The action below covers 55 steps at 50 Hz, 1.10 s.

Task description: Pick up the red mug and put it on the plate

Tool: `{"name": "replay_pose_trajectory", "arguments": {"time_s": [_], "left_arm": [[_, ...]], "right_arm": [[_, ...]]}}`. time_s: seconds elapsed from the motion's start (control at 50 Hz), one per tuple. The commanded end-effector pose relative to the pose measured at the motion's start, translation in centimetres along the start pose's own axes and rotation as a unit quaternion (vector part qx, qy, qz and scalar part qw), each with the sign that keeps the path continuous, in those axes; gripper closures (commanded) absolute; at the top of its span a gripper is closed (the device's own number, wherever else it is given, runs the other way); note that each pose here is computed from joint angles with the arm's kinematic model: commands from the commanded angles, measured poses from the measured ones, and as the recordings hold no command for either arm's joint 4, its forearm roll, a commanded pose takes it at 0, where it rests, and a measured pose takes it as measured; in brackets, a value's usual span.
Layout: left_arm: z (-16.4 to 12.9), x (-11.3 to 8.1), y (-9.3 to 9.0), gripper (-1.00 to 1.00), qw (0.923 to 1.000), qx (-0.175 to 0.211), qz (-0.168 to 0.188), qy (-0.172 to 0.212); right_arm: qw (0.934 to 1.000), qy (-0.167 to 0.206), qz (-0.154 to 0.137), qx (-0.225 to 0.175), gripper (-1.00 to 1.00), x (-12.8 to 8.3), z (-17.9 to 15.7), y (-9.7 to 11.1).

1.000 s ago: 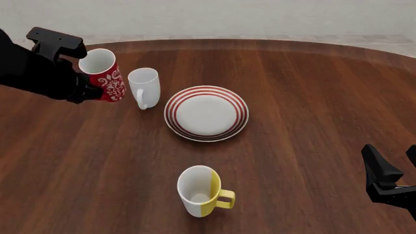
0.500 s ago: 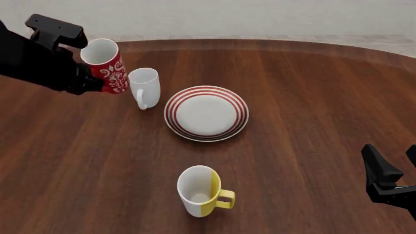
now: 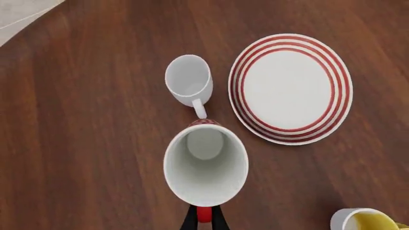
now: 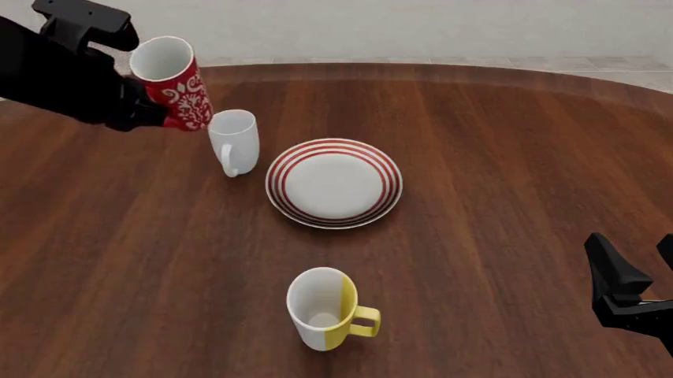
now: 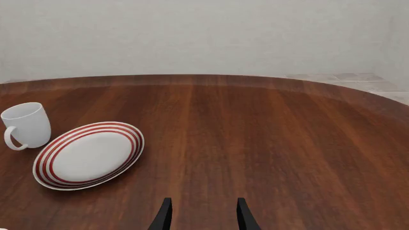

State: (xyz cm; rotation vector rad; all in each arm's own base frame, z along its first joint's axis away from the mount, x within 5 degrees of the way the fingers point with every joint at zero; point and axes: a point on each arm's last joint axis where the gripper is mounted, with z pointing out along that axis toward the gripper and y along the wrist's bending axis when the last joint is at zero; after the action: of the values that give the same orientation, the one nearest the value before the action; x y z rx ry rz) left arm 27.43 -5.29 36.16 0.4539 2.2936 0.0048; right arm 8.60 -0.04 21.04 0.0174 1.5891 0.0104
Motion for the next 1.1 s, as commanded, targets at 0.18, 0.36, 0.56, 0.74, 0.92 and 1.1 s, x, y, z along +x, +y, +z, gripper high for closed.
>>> {"name": "replay_pose_trajectory", "arguments": {"time_s": [0.18,0.36,0.56,0.74,0.92,1.1], "left_arm": [[-1.4,-1.0,-2.4,1.0,0.9979,0.032,0.055,-0.011],[-1.3,-1.2,-3.8,1.0,0.993,0.052,0.106,-0.003],[-2.0,-2.9,-4.7,1.0,0.9889,0.066,0.133,-0.007],[-2.7,-5.4,-7.3,1.0,0.9825,0.099,0.157,-0.015],[-2.7,-7.3,-10.6,1.0,0.9789,0.135,0.154,-0.008],[-2.9,-8.8,-13.3,1.0,0.9757,0.161,0.148,-0.006]], "right_arm": [[1.0,0.0,0.0,0.0,-1.0,0.0,0.0,0.0],[1.0,0.0,0.0,0.0,-1.0,0.0,0.0,0.0],[1.0,0.0,0.0,0.0,-1.0,0.0,0.0,0.0],[1.0,0.0,0.0,0.0,-1.0,0.0,0.0,0.0],[1.0,0.0,0.0,0.0,-1.0,0.0,0.0,0.0],[1.0,0.0,0.0,0.0,-1.0,0.0,0.0,0.0]]}}
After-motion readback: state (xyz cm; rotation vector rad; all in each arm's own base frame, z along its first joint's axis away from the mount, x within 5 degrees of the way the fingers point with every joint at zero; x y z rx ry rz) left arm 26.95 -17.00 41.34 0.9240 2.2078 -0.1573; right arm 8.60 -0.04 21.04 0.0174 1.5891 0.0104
